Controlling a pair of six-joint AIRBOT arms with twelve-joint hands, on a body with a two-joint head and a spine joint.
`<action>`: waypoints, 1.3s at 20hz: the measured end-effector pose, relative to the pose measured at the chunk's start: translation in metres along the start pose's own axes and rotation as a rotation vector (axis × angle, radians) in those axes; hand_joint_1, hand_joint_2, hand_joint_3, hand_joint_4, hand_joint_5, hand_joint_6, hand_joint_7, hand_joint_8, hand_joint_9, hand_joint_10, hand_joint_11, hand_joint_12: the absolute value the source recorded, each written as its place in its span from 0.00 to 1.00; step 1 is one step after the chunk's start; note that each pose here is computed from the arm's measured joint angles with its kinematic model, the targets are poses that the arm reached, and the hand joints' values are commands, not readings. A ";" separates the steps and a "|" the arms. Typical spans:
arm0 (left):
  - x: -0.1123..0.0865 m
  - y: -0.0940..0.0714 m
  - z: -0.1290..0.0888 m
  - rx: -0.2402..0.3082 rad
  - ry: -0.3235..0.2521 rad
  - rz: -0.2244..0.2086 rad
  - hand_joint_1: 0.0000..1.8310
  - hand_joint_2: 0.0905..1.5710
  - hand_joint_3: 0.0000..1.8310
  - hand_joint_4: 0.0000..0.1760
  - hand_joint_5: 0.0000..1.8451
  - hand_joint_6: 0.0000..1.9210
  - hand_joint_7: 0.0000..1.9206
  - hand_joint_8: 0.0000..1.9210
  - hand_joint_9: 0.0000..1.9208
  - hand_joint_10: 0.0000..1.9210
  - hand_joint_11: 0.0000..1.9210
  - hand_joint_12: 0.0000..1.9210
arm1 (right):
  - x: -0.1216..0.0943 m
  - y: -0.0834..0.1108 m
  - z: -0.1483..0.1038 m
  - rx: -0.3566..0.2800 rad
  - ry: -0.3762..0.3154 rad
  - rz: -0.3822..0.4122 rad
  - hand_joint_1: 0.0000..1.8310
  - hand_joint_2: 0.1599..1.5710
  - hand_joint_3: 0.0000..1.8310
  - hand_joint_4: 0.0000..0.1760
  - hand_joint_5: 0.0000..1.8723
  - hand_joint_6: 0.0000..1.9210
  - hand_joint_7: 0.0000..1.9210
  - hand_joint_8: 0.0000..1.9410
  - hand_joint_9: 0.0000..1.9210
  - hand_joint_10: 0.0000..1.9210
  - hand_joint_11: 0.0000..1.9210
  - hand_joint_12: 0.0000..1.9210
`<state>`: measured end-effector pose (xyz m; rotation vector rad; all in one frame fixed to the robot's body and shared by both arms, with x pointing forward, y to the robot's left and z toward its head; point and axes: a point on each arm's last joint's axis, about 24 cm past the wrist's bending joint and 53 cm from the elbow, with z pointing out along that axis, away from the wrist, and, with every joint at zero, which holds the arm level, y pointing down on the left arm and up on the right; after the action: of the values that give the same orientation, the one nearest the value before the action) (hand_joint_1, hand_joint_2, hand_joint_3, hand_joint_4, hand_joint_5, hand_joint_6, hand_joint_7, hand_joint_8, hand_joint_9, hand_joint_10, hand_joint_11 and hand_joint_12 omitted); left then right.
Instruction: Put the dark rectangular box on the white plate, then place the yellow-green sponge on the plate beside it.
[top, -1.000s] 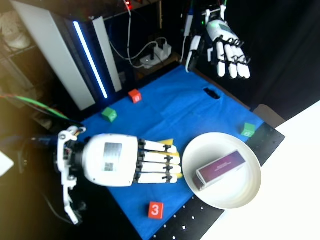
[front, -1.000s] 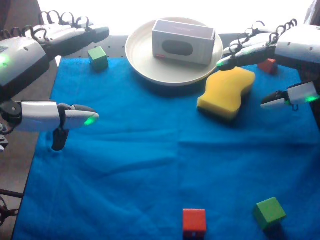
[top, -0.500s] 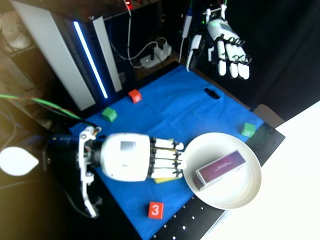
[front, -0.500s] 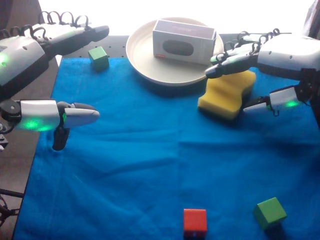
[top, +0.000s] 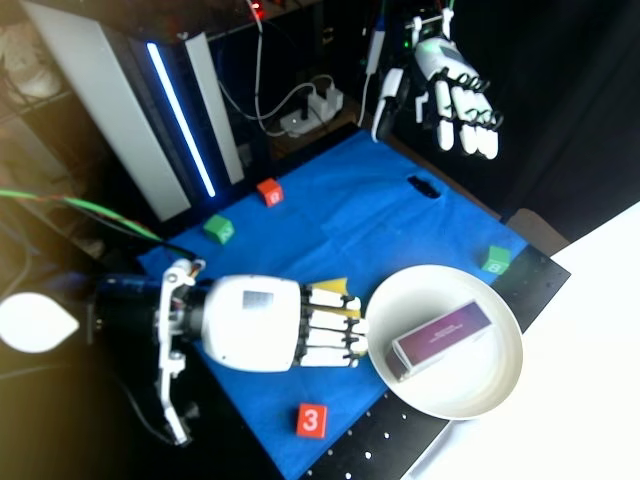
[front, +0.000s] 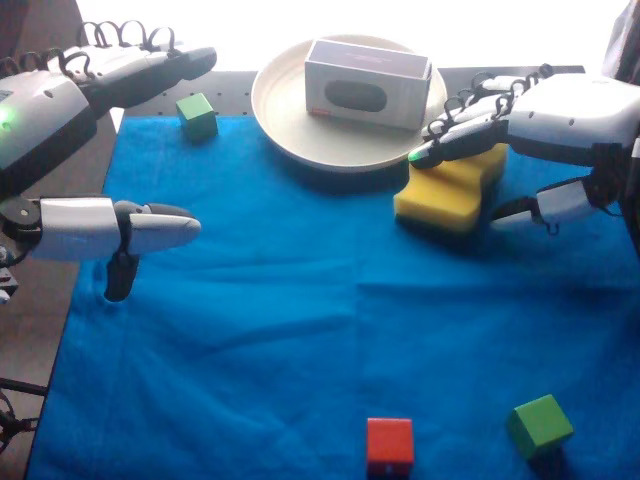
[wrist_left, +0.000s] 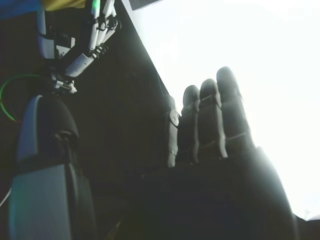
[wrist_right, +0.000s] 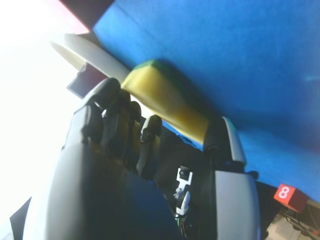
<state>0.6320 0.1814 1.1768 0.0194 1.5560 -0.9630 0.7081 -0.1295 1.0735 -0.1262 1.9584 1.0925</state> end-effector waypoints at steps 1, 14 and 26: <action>0.000 0.000 0.000 -0.001 0.000 0.000 0.41 0.60 0.00 0.43 0.10 0.00 0.07 0.00 0.05 0.00 0.00 0.21 | -0.001 0.001 0.002 -0.002 -0.001 -0.001 0.66 0.63 0.00 0.16 0.27 0.00 0.18 0.00 0.17 0.00 0.00 0.47; -0.002 -0.001 0.000 0.006 -0.010 -0.007 0.41 0.60 0.00 0.40 0.10 0.00 0.08 0.00 0.07 0.00 0.00 0.25 | -0.003 0.006 0.006 -0.020 -0.013 0.009 0.74 0.71 0.00 0.00 0.46 0.45 0.46 0.55 0.43 0.57 0.23 0.60; -0.003 -0.001 -0.001 0.006 -0.014 -0.012 0.40 0.61 0.00 0.37 0.10 0.00 0.09 0.00 0.08 0.00 0.00 0.28 | -0.005 0.007 0.010 -0.027 -0.022 0.019 0.74 0.71 0.00 0.00 0.45 0.56 0.45 0.60 0.45 0.70 0.32 0.75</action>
<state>0.6315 0.1827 1.1797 0.0076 1.5420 -0.9752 0.7140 -0.1194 1.0794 -0.1100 1.9291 1.1279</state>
